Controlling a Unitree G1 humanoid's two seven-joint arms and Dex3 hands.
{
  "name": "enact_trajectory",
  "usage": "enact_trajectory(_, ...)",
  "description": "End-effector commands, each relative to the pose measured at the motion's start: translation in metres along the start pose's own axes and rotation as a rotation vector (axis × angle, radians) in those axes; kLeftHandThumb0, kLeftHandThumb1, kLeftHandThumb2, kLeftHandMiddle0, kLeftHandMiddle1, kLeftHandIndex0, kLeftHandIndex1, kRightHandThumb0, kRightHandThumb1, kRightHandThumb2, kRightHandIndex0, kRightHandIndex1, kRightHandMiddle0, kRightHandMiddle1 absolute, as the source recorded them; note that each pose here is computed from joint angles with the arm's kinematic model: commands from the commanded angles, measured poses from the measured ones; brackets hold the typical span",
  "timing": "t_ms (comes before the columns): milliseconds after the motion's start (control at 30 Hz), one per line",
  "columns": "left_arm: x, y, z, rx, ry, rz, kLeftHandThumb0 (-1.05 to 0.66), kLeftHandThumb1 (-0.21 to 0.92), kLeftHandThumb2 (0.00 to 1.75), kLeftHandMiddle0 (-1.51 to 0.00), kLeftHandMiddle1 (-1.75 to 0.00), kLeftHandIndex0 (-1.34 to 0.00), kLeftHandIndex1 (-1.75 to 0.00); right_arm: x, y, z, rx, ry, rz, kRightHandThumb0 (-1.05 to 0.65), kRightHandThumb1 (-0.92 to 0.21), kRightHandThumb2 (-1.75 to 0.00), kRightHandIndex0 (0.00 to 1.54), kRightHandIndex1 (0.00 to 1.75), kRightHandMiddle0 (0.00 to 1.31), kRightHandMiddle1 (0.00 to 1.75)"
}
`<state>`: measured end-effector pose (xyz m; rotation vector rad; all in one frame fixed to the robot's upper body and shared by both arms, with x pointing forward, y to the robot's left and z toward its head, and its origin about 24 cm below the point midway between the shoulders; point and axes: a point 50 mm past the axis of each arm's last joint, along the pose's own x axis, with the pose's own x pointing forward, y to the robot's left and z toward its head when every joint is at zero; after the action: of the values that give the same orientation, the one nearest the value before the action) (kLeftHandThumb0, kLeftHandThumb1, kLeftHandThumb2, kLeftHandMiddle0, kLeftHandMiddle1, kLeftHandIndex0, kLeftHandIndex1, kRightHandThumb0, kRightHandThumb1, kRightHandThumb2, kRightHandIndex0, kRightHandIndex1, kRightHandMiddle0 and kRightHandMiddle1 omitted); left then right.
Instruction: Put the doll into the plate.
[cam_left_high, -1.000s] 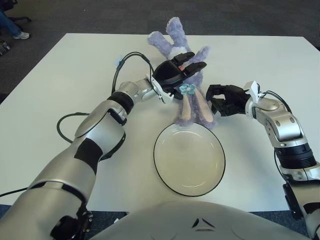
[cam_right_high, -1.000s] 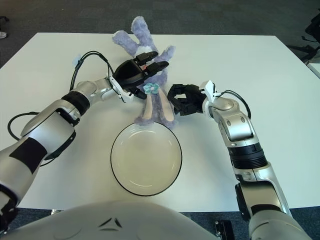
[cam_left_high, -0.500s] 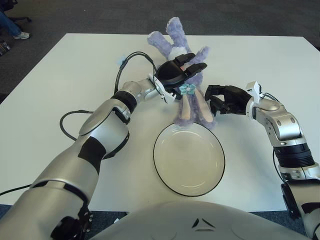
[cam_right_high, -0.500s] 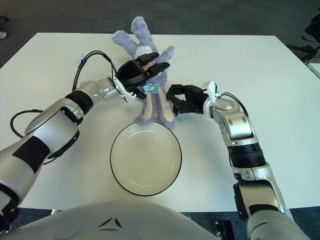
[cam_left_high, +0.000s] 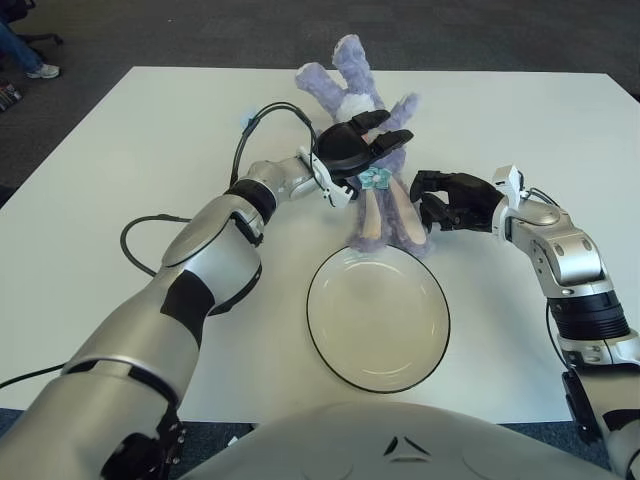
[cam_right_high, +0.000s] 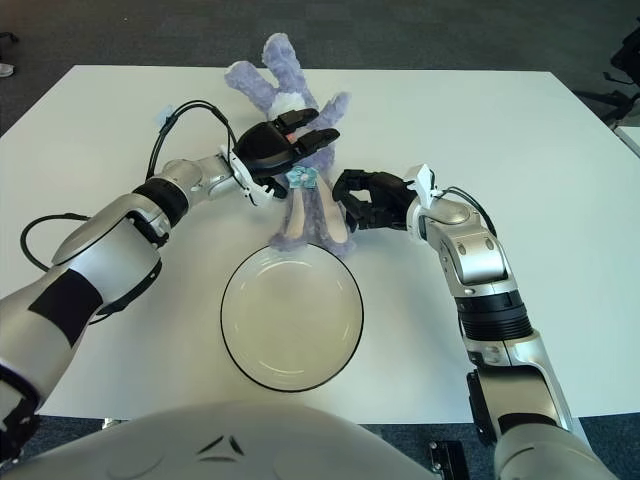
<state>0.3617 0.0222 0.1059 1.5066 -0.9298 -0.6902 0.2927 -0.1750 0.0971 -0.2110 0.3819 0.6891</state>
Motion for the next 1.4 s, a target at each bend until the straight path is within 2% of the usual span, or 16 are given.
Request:
enact_trajectory(0,0.005,0.007,-0.004,0.059,-0.001,-0.042,-0.01,0.19,1.2,-0.21,-0.13,0.0,-0.19,0.002,0.008,-0.027,0.068,0.118,0.02,-0.01,-0.64,-0.88,0.33,1.68,0.31,1.68)
enact_trajectory(167,0.01,0.016,-0.01,0.164,-0.022,-0.111,0.07,0.2,1.24,-0.2,-0.14,0.0,-0.12,0.0,0.009,-0.025,0.027,0.134,0.006,-0.01,-0.69,-0.82,0.31,1.67,0.29,1.67)
enact_trajectory(367,0.011,0.018,-0.012,0.273,-0.064,-0.184,0.15,0.21,1.28,-0.19,-0.16,0.0,-0.09,-0.001,0.011,-0.023,-0.015,0.132,0.006,-0.01,-0.63,-0.94,0.3,1.73,0.28,1.73)
enact_trajectory(500,0.013,0.02,-0.014,0.319,-0.067,-0.205,0.17,0.2,1.3,-0.15,-0.23,0.0,-0.1,-0.001,0.012,-0.023,-0.029,0.13,0.01,-0.01,-0.61,-0.97,0.3,1.74,0.28,1.73)
enact_trajectory(533,0.013,0.02,-0.014,0.327,-0.067,-0.208,0.17,0.2,1.3,-0.12,-0.27,0.0,-0.1,-0.001,0.012,-0.024,-0.032,0.13,0.011,-0.13,-0.7,-0.83,0.6,1.74,0.27,1.73)
enact_trajectory(567,0.014,0.021,-0.015,0.339,-0.066,-0.214,0.17,0.2,1.3,-0.1,-0.3,0.0,-0.11,-0.001,0.012,-0.024,-0.037,0.131,0.015,-0.21,-0.78,-0.69,0.81,1.75,0.27,1.71)
enact_trajectory(600,0.014,0.022,-0.015,0.348,-0.066,-0.219,0.18,0.2,1.3,-0.08,-0.34,0.0,-0.11,-0.001,0.012,-0.024,-0.04,0.131,0.017,-0.27,-0.83,-0.6,0.95,1.75,0.27,1.7)
enact_trajectory(700,0.015,0.022,-0.016,0.382,-0.067,-0.24,0.18,0.2,1.3,-0.05,-0.38,0.0,-0.13,-0.002,0.013,-0.024,-0.049,0.136,0.027,-0.33,-0.88,-0.49,1.13,1.75,0.29,1.66)
enact_trajectory(800,0.015,0.023,-0.017,0.393,-0.059,-0.247,0.18,0.2,1.3,-0.02,-0.39,0.0,-0.12,-0.002,0.013,-0.023,-0.069,0.142,0.027,-0.58,-0.74,-0.63,1.2,1.75,0.16,1.51)
enact_trajectory(933,0.016,0.022,-0.017,0.398,-0.046,-0.243,0.17,0.19,1.3,-0.01,-0.39,0.0,-0.11,-0.003,0.013,-0.022,-0.107,0.144,0.021,-0.69,-0.66,-0.7,1.23,1.75,0.1,1.45)
enact_trajectory(1233,0.017,0.017,-0.015,0.396,-0.022,-0.236,0.16,0.19,1.29,-0.04,-0.46,0.0,-0.21,-0.005,0.014,-0.021,-0.138,0.135,0.038,-0.74,-0.64,-0.71,1.25,1.75,0.06,1.42)
enact_trajectory(1367,0.016,0.01,-0.013,0.389,-0.002,-0.247,0.16,0.18,1.3,-0.03,-0.64,0.0,-0.41,-0.005,0.014,-0.023,-0.138,0.125,0.041,-0.74,-0.64,-0.71,1.25,1.75,0.07,1.44)
